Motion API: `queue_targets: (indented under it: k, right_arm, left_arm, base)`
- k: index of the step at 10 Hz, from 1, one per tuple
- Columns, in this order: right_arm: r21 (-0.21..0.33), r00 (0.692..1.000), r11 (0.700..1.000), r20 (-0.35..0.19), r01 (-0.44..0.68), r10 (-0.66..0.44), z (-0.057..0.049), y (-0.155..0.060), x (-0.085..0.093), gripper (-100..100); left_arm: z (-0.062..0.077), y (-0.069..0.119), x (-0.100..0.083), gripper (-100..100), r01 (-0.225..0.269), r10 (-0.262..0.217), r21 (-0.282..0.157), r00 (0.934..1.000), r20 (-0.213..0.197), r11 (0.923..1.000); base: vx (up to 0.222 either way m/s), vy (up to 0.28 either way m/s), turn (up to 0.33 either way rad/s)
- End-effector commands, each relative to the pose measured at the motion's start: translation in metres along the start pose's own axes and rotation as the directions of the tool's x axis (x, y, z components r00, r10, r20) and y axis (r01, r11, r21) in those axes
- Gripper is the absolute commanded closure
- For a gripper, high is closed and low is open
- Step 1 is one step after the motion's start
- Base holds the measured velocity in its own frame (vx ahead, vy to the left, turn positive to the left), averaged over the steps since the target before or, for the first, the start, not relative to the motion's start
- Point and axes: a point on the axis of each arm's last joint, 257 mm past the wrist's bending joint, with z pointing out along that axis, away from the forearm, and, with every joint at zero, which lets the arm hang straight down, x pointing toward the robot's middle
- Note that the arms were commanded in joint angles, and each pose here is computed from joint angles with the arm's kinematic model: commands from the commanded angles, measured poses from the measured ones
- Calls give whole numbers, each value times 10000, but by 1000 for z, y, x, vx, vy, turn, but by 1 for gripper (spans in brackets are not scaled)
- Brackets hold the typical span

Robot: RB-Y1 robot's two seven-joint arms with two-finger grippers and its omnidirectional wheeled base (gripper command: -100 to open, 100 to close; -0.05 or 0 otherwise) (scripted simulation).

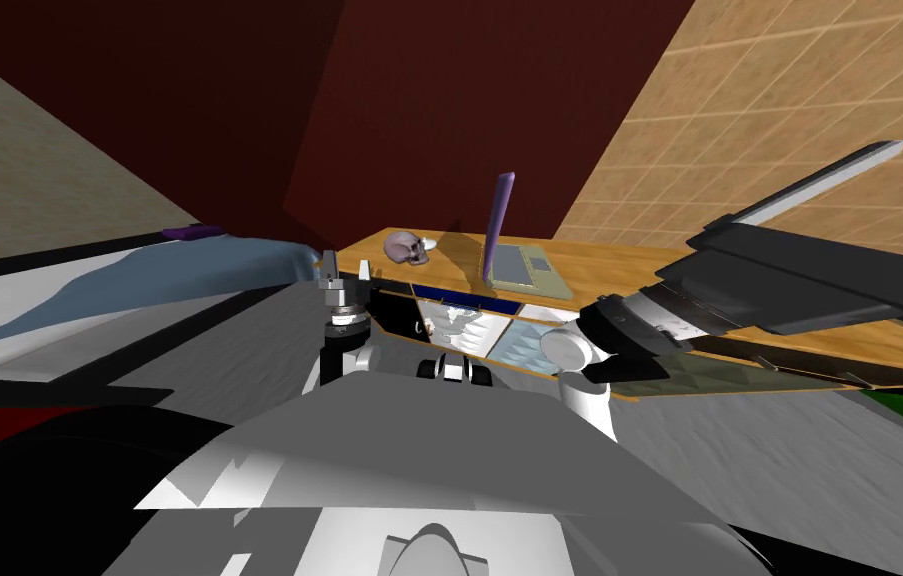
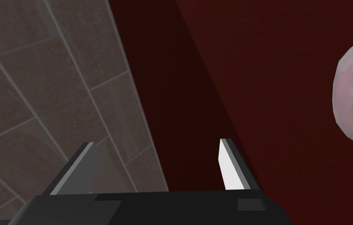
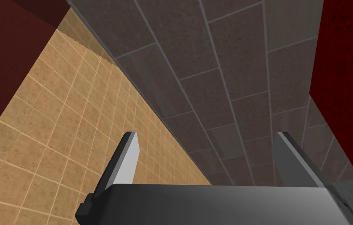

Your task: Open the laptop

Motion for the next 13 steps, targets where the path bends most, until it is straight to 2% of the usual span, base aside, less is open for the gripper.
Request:
queue_targets:
  k: [1,2,3,4,6,7,8,9,11,12,13]
  right_arm:
    - [-191,9980,9991,486,-388,397,3,3,-10,-100]
    - [-728,9947,9952,738,-659,713,10,11,-13,-100]
    - [-672,9917,9944,943,-811,872,10,9,-19,-100]
    - [-1193,9870,9878,1141,-998,1135,16,16,-22,-100]
    - [-1123,9787,9855,1475,-1272,1431,16,12,-31,-100]
    - [-1638,9694,9751,1703,-1491,1769,21,19,-35,-100]
    - [-1574,9612,9734,1939,-1667,1960,21,15,-41,-100]
    - [-2083,9506,9608,2115,-1832,2271,26,21,-45,-100]
    - [-1991,9356,9576,2447,-2082,2543,24,15,-54,-100]
    - [-2465,9201,9427,2645,-2250,2888,28,19,-58,-100]
    - [-2408,9086,9403,2848,-2406,3054,27,15,-63,-100]
  left_arm:
    - [0,0,0,0,-1,1,-1,10000,0,10000]
    - [0,0,0,0,-1,1,-1,10000,0,10000]
    - [0,0,0,0,0,0,0,10000,0,10000]
    - [0,0,0,0,-1,1,-1,10000,0,10000]
    - [0,0,0,0,-1,1,-1,10000,0,10000]
    - [0,0,0,0,-1,1,-1,10000,0,10000]
    - [0,0,0,0,0,0,0,10000,0,10000]
    - [0,0,0,0,-1,1,-1,10000,0,10000]
    - [0,0,0,0,-1,1,-1,10000,0,10000]
    - [0,0,0,0,-1,1,-1,10000,1,10000]
    - [0,0,0,0,0,0,0,10000,0,10000]
  base:
    - [-1,-1,-11]
    - [-6,1,144]
    - [-5,-3,68]
    - [-7,-1,104]
    - [-3,-1,32]
    - [-7,0,112]
    - [-6,-2,81]
    - [-8,-1,129]
    - [-4,-1,33]
    - [-6,-1,114]
    - [-6,-3,85]
